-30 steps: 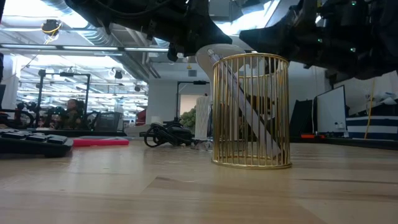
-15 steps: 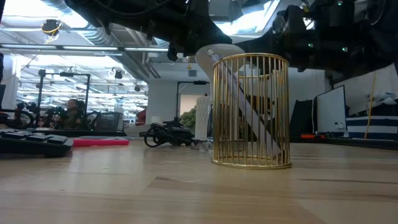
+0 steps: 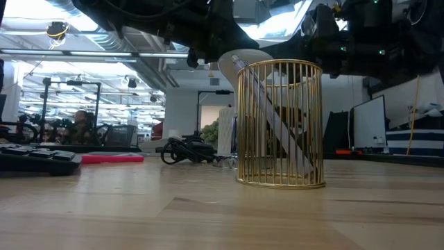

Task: Screw lightbulb
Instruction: Insert the lightbulb into the lamp

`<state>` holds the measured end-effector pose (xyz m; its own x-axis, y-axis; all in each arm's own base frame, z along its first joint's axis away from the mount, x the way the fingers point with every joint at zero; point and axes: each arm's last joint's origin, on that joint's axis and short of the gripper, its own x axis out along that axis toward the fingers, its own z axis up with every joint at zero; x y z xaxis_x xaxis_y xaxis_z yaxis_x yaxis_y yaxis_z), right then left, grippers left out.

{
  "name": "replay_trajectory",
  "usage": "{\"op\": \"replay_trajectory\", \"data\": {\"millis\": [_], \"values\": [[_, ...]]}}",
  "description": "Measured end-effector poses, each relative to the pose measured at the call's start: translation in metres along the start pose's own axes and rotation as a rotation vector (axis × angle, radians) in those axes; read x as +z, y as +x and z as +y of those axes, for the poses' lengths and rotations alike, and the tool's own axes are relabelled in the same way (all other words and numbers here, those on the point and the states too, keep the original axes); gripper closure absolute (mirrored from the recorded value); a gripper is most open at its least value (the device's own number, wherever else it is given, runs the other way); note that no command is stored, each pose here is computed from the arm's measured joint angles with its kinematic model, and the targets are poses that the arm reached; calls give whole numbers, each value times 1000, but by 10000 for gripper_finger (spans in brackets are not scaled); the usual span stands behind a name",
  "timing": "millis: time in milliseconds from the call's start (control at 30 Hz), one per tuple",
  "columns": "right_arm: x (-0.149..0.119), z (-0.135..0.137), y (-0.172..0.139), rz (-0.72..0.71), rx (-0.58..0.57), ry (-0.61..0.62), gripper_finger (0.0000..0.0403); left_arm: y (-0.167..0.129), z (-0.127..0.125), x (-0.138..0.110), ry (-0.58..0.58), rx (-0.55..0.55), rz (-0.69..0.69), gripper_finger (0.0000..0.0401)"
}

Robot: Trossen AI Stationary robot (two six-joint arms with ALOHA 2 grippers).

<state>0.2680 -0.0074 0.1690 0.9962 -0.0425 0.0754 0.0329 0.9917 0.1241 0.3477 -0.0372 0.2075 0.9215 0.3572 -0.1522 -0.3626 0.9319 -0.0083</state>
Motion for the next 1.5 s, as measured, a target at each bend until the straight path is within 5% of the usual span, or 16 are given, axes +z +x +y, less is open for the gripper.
{"op": "replay_trajectory", "data": {"millis": [1500], "values": [[-7, 0, -1, 59, 26, -2, 397, -2, -1, 10, 79, -6, -75, 248]]}}
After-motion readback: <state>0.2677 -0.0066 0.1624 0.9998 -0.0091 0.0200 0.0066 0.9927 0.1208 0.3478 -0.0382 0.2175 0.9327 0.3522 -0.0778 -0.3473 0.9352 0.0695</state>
